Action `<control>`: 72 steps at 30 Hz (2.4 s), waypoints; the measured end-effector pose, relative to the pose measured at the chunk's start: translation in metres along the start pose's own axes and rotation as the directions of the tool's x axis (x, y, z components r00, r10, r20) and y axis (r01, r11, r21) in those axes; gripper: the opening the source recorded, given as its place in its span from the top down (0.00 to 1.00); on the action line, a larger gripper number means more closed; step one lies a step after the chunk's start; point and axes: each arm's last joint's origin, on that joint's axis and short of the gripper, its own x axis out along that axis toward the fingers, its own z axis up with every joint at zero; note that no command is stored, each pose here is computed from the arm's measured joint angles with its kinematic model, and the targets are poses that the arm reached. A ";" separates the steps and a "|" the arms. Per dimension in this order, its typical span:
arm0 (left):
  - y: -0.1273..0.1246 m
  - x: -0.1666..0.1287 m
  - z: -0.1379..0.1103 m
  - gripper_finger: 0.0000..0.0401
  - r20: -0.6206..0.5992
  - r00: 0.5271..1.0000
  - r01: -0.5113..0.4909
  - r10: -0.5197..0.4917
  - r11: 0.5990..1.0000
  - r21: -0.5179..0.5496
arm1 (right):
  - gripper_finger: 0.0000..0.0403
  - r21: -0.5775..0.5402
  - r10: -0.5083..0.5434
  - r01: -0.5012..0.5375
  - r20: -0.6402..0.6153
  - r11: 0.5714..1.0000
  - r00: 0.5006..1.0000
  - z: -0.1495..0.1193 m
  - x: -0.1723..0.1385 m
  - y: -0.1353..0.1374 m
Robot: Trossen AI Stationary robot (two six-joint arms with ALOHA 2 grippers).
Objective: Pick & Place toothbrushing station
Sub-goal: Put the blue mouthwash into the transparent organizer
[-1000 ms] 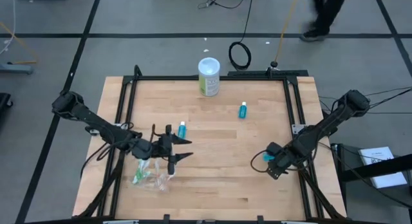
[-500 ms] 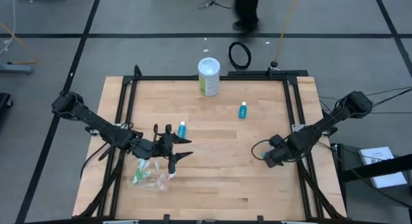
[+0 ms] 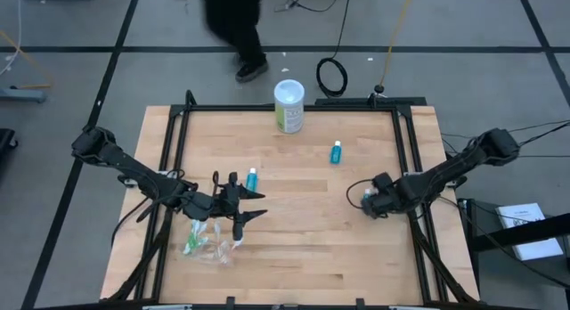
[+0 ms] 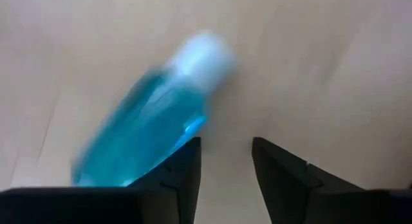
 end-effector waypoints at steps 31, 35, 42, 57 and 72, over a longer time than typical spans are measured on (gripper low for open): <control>0.000 0.000 -0.002 0.47 -0.024 1.000 0.017 -0.016 1.000 0.006 | 0.66 -0.486 0.528 -0.319 0.388 0.814 0.756 0.030 -0.051 0.040; -0.001 0.000 -0.002 0.47 -0.025 0.999 0.021 -0.020 1.000 0.006 | 0.60 -0.453 0.567 -0.429 0.230 0.782 0.791 0.030 -0.070 0.043; -0.001 0.000 -0.002 0.47 -0.026 0.999 0.021 -0.021 1.000 0.006 | 0.61 -0.275 0.342 -0.329 -0.001 0.903 0.940 0.019 -0.062 0.024; 0.000 0.000 -0.003 0.47 -0.033 0.999 0.020 -0.020 1.000 0.010 | 0.54 -0.256 0.198 -0.213 -0.084 0.943 0.977 0.005 -0.025 0.031; 0.000 0.000 -0.004 0.47 -0.039 0.999 0.020 -0.020 1.000 0.013 | 0.57 -0.284 0.260 -0.268 -0.068 0.920 0.963 -0.003 0.010 0.022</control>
